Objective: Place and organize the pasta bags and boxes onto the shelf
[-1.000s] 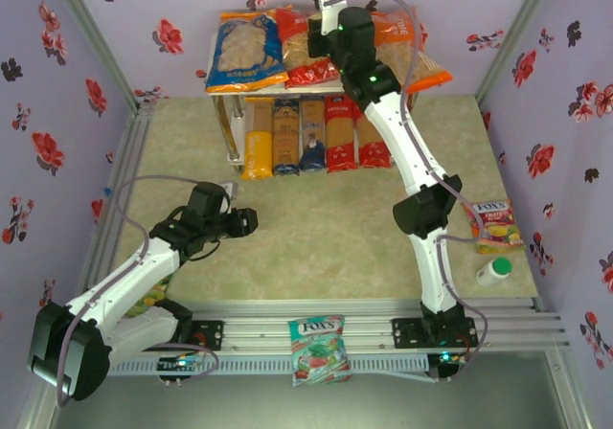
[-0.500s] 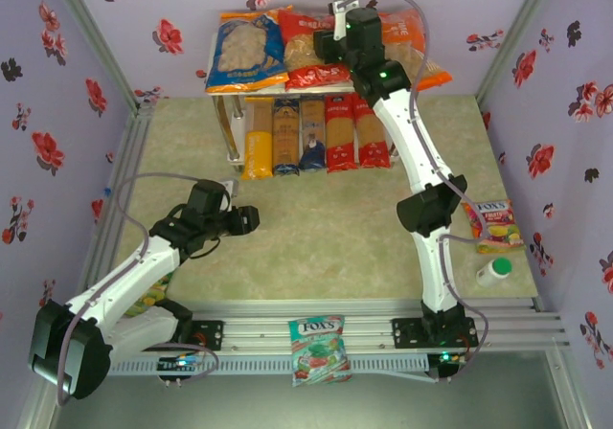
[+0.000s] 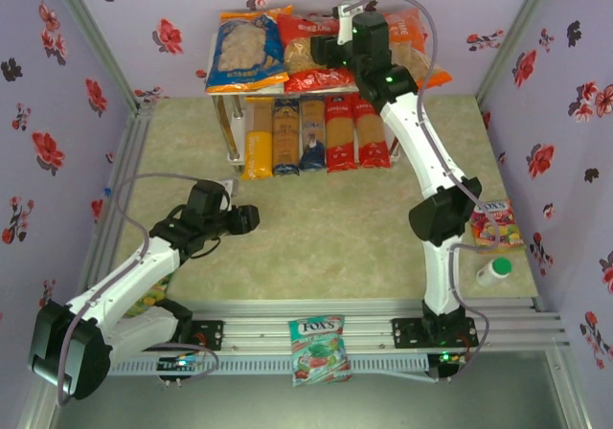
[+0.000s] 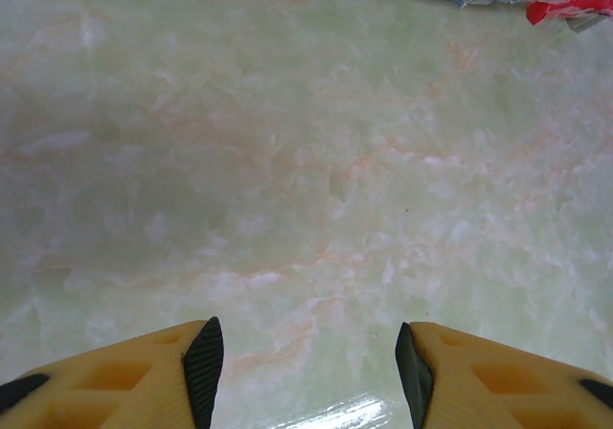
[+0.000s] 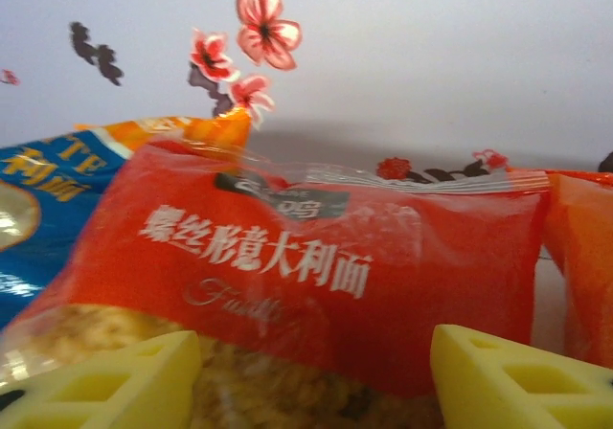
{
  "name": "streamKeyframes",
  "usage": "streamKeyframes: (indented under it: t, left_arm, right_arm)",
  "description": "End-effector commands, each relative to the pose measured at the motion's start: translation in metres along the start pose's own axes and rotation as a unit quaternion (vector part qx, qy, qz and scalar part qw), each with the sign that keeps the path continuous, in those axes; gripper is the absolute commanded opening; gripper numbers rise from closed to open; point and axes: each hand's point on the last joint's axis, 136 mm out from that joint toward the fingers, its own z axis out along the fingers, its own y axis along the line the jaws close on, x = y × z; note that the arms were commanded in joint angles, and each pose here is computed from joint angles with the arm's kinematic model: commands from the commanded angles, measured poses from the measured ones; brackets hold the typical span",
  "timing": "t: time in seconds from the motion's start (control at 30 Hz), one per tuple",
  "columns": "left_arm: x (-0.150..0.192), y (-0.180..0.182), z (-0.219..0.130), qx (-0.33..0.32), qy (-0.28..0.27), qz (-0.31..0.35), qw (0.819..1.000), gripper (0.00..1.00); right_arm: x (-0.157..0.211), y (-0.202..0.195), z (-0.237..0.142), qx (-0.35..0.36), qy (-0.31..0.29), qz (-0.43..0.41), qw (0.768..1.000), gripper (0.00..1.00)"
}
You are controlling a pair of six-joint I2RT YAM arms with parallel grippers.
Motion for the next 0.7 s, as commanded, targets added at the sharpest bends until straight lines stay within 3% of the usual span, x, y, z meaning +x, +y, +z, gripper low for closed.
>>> streamKeyframes:
  t: [0.0,0.23,0.37,0.5,0.67]
  left_arm:
    - [-0.003,0.009,0.0,-0.01,-0.03,0.01,0.999,0.54]
    - [-0.005,0.01,-0.006,-0.006,-0.051,0.013,0.999,0.49]
    - [-0.009,0.019,-0.017,-0.024,-0.083,0.008,0.996,0.45]
    - [-0.021,0.035,-0.038,-0.066,-0.138,-0.003,0.988,0.48]
    - [-0.036,0.037,-0.062,-0.082,-0.18,0.004,0.98,0.48]
  right_arm:
    - [-0.079,0.024,-0.046,-0.053,-0.13,0.011,0.99,0.7]
    - [-0.143,0.023,-0.13,-0.042,-0.255,0.014,0.966,0.73]
    - [-0.145,0.018,-0.185,-0.02,-0.262,0.014,0.965,0.72]
    - [-0.11,-0.006,-0.24,0.045,-0.224,0.03,0.973,0.73]
    - [-0.019,-0.044,-0.303,0.138,-0.152,0.06,0.977,0.76]
